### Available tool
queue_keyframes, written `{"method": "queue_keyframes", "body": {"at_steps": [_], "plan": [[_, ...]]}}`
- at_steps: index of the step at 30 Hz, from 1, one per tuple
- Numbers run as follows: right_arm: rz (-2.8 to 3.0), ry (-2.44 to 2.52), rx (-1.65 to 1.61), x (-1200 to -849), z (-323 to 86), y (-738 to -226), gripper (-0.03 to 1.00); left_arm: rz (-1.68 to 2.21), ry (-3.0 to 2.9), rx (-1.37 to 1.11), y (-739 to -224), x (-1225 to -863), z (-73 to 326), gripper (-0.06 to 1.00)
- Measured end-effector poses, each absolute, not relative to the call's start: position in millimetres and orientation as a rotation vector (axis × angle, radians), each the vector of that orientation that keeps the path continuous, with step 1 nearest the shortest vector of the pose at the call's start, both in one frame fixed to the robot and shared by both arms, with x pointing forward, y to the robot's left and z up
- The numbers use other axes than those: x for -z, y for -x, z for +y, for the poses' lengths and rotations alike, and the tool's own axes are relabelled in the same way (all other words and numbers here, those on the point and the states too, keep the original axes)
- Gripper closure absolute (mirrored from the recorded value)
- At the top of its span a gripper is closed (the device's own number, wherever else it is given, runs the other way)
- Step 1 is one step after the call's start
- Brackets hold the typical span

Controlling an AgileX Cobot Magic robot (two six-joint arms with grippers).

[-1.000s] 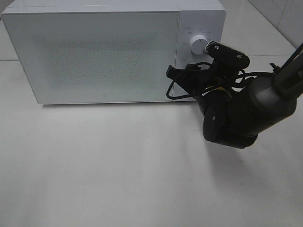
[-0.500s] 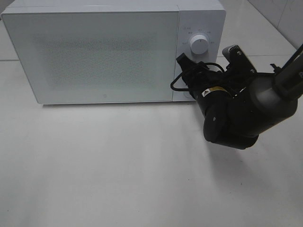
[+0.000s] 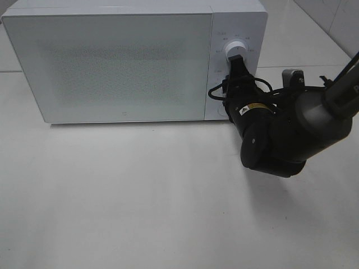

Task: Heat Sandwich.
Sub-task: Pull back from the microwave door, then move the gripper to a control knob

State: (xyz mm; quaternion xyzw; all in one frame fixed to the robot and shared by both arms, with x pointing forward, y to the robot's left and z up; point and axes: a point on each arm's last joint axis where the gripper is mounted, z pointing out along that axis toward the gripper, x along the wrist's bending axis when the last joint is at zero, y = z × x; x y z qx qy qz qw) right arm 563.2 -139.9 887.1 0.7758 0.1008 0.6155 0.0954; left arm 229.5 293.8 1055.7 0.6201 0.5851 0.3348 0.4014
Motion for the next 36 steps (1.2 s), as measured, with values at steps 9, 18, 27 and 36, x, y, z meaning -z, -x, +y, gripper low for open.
{"method": "queue_keyframes", "body": {"at_steps": [9,18,27,36], "plan": [[0.038,-2.419,-1.921,-886.9,-140.1,-563.2,0.54,1.479,-1.568,-0.846,-229.5,-1055.7,293.8,-0.02],[-0.132,-2.472,-1.974,-886.1,-140.7,-563.3,0.54,1.479,-1.568,-0.846,-229.5,-1055.7,293.8,-0.02],[-0.155,-2.475,-1.987,-884.8,-140.7,-563.4,0.54,1.479,-1.568,-0.846,-229.5,-1055.7,293.8,-0.02],[-0.110,-2.460,-1.973,-884.8,-140.7,-563.4,0.54,1.479,-1.568,-0.846,-229.5,-1055.7,293.8,-0.02]]}}
